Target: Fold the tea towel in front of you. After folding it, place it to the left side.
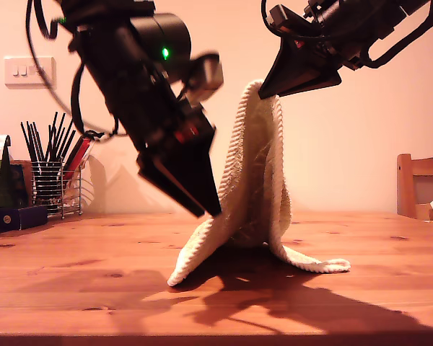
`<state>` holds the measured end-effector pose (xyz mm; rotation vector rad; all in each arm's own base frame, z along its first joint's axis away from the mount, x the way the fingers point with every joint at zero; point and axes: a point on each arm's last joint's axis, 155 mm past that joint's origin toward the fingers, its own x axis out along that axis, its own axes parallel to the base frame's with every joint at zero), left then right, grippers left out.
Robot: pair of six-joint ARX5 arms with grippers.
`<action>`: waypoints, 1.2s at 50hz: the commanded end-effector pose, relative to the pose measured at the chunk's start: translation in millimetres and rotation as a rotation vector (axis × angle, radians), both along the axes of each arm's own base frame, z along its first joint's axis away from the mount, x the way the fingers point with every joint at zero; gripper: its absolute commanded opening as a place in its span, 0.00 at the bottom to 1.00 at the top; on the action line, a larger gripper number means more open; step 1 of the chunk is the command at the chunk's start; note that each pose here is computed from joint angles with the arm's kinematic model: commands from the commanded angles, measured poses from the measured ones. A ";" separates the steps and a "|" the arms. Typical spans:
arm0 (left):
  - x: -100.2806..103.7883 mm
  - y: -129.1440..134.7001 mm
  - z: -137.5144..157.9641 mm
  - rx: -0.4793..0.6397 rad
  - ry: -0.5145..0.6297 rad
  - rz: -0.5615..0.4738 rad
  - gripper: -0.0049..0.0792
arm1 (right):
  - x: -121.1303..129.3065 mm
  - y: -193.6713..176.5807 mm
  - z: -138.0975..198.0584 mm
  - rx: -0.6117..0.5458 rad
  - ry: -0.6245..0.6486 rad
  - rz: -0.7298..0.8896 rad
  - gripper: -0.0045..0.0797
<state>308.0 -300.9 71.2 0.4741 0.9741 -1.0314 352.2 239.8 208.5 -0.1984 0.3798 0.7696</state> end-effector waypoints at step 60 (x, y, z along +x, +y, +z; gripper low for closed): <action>56.5 77.2 -20.5 0.265 -0.323 0.151 0.04 | 17.1 -27.9 -1.5 -0.066 -0.014 -0.062 0.04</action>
